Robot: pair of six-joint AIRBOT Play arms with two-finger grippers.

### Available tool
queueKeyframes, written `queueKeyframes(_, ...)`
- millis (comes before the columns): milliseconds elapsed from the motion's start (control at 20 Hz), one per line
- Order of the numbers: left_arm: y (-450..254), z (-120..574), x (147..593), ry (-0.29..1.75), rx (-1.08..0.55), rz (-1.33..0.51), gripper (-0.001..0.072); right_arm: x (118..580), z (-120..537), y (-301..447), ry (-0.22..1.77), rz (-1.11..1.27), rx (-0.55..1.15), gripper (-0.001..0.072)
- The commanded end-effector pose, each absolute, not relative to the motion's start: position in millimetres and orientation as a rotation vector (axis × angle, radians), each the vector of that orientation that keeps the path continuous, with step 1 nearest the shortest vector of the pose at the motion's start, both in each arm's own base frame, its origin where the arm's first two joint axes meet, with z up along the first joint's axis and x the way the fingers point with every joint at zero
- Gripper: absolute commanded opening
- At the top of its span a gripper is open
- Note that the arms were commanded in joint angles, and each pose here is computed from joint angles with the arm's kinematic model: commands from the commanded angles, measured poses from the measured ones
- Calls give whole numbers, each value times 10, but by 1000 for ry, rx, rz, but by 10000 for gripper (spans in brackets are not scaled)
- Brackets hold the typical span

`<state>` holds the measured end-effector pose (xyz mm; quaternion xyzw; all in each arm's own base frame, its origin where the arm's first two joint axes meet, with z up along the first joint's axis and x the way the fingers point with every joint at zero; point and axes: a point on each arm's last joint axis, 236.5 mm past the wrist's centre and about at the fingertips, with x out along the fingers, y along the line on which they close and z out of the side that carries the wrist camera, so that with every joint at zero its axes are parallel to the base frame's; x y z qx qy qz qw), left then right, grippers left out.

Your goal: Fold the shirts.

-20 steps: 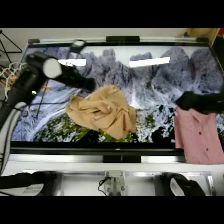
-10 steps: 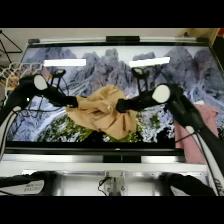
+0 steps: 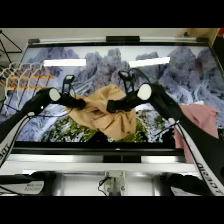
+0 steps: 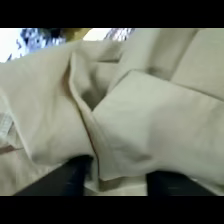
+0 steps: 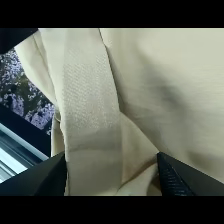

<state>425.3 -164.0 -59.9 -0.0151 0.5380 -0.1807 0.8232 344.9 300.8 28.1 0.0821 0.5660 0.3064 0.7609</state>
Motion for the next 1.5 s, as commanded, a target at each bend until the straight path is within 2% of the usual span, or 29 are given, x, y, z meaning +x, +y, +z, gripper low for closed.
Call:
queueKeyframes(0, -1747, -560, 4361, 1079, -22, -394, 192, 3436, 196, 3027, 1262, 658, 190, 665)
queueKeyframes(50, -1743, -558, 4356, 1081, -21, -394, 96, 3425, 177, 3025, 1271, 657, 188, 601)
queueKeyframes(100, -1737, -542, 4358, 1079, -22, -394, 62, 3425, 171, 3018, 1272, 656, 184, 403)
queueKeyframes(150, -1740, -509, 4357, 1076, -21, -396, 62, 3429, 169, 3011, 1271, 652, 183, 235)
queueKeyframes(200, -1744, -446, 4363, 1067, -21, -400, 61, 3429, 167, 3008, 1271, 652, 180, 186)
queueKeyframes(400, -1752, 164, 4472, 955, 11, -419, 59, 3499, 385, 2942, 1171, 725, 23, 164)
queueKeyframes(450, -1752, 420, 4504, 908, 19, -424, 60, 3581, 554, 2873, 1113, 727, -52, 82)
queueKeyframes(550, -1782, 1132, 4537, 776, 18, -444, 60, 3847, 1104, 2712, 945, 681, -173, 72)
queueKeyframes(650, -1835, 2114, 4468, 576, 9, -472, 60, 4082, 1936, 2579, 708, 639, -265, 72)
queueKeyframes(750, -1882, 3274, 4173, 332, -13, -515, 60, 4161, 2949, 2471, 440, 594, -274, 71)
queueKeyframes(850, -1862, 4396, 3618, 88, -44, -569, 59, 4006, 4010, 2385, 156, 578, -200, 72)
queueKeyframes(950, -1760, 5067, 3084, -77, -55, -597, 59, 3673, 4760, 2290, -40, 598, -112, 71)
queueKeyframes(1000, -1683, 5245, 2866, -125, -65, -600, 59, 3504, 4938, 2249, -75, 616, -86, 72)
queueKeyframes(1050, -1642, 5264, 2740, -118, -79, -604, 59, 3378, 4970, 2231, -68, 635, -79, 72)
queueKeyframes(1150, -1601, 4829, 2718, 78, -72, -585, 59, 3223, 4604, 2236, 94, 678, -132, 71)
queueKeyframes(1300, -1644, 3495, 2845, 553, -49, -547, 59, 3054, 3321, 2253, 622, 723, -198, 72)
queueKeyframes(1400, -1718, 2558, 2938, 781, -36, -529, 59, 2897, 2397, 2355, 956, 777, -215, 72)
queueKeyframes(1450, -1754, 2055, 2968, 875, -40, -514, 59, 2864, 2021, 2432, 1059, 801, -204, 73)
